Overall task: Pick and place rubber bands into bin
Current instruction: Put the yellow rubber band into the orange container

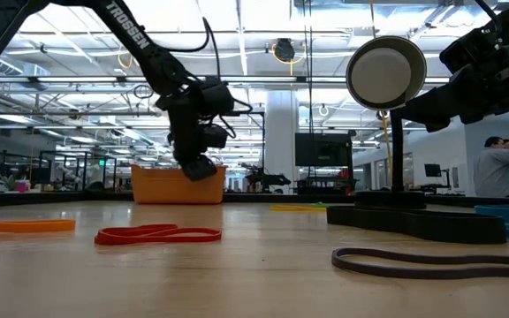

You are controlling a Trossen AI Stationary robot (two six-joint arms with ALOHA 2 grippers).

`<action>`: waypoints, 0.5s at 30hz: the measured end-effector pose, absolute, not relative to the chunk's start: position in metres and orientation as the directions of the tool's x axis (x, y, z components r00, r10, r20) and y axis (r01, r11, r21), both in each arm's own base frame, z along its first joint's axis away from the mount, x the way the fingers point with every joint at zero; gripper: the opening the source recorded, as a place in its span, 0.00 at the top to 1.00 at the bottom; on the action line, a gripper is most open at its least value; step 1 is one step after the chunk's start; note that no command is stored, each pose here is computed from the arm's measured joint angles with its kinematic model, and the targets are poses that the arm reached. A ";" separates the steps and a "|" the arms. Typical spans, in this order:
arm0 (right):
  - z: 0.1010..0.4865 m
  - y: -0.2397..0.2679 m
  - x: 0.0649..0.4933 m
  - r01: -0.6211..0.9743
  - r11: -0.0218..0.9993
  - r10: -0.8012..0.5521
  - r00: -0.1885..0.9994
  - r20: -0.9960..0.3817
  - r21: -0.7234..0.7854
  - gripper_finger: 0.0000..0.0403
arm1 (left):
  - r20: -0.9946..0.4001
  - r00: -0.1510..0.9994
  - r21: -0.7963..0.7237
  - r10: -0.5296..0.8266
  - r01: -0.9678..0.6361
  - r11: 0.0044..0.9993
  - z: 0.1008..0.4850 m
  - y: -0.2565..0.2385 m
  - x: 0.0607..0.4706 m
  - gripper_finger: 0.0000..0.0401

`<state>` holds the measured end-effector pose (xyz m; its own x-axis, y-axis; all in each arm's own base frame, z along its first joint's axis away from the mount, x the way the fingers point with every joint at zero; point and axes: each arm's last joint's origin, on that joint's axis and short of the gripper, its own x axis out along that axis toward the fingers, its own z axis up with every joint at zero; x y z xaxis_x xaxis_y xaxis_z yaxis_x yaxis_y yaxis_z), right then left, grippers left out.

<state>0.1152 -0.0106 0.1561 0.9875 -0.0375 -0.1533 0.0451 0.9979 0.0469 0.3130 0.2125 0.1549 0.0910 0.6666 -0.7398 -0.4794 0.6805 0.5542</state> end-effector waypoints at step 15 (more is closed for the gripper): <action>0.156 -0.011 0.115 0.045 0.998 -0.037 0.987 -0.154 0.047 0.62 | -0.786 0.175 0.485 0.592 -0.418 0.768 0.230 0.175 0.316 0.47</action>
<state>0.1152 -0.0106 0.1560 0.9874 -0.0371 -0.1538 0.0449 0.9979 0.0474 0.3156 0.1751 0.2297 0.1750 0.5924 -0.7864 -0.4182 0.7678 0.4854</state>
